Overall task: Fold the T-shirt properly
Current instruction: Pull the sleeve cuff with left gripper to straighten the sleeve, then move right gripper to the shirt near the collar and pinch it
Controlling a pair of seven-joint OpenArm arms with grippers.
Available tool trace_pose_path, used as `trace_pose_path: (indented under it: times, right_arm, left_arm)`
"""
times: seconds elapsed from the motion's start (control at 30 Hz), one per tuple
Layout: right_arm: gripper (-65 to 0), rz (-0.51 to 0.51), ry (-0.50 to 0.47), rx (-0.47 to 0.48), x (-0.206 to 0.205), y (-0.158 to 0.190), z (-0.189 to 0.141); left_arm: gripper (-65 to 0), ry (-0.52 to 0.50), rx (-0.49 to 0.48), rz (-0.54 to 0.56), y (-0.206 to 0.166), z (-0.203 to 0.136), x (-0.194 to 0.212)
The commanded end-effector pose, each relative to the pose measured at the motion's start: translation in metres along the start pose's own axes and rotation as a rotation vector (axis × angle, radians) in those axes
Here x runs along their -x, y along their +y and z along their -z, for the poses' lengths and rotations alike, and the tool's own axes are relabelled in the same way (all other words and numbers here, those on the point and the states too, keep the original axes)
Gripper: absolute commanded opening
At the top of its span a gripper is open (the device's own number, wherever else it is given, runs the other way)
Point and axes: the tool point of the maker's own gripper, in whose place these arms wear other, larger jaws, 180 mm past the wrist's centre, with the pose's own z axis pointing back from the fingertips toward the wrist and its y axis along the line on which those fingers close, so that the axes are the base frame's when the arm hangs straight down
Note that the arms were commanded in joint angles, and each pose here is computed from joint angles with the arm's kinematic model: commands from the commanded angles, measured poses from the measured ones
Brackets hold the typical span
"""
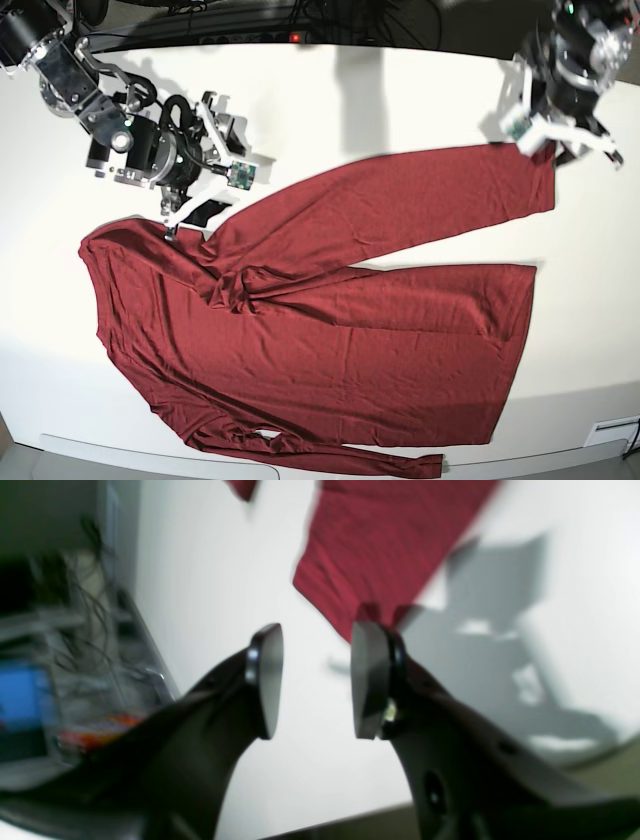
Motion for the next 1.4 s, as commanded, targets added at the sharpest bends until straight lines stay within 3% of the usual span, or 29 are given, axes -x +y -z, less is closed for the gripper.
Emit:
trace_pose_path:
  times: [0.0,0.13,0.3,0.53,0.67,0.77,0.97,1.0,1.1,1.23,1.37]
  right_arm:
    - [-23.2,0.010,-0.002,0.022,-0.001,-0.010,-0.006]
    - [-23.2,0.103,0.027,0.001,0.004,-0.006,-0.006]
    - [-23.2,0.163,0.009,0.001,-0.004,-0.004,-0.002]
    - [-23.2,0.219,-0.067,-0.012,-0.040,0.005,0.009]
    - [-23.2,0.238,-0.116,-0.025,-0.061,0.010,0.013]
    - [-23.2,0.245,-0.135,-0.030,-0.068,0.011,0.014]
    - [-23.2,0.248,-0.143,-0.032,-0.072,0.012,0.014]
    - [-23.2,0.248,-0.143,-0.032,-0.072,0.012,0.014]
    - [-23.2,0.250,-0.149,-0.033,-0.074,0.013,0.015]
    - [-23.3,0.255,-0.162,-0.029,-0.081,0.012,0.016]
    - [-23.3,0.334,-0.198,0.015,-0.093,0.000,0.015]
  left_arm:
    - [-42.7,-0.045,-0.014,-0.064,0.010,-0.001,-0.011]
    - [-42.7,-0.080,-0.006,-0.332,0.020,0.002,-0.021]
    - [-42.7,-0.099,-0.038,-0.498,0.031,0.010,-0.016]
    - [-42.7,0.075,-0.029,-0.652,0.014,0.053,0.042]
    - [-42.7,0.130,0.012,-0.744,-0.001,0.071,0.053]
    - [-42.7,0.125,0.062,-0.765,-0.011,0.073,0.046]
    - [-42.9,0.125,0.066,-0.760,-0.012,0.073,0.046]
    - [-45.1,0.128,0.060,-0.751,-0.011,0.073,0.047]
    - [-65.0,0.133,0.045,-0.728,-0.009,0.073,0.049]
    - [-65.0,0.128,0.040,-0.724,-0.007,0.073,0.047]
    - [-65.0,0.123,0.010,-0.678,0.000,0.071,0.046]
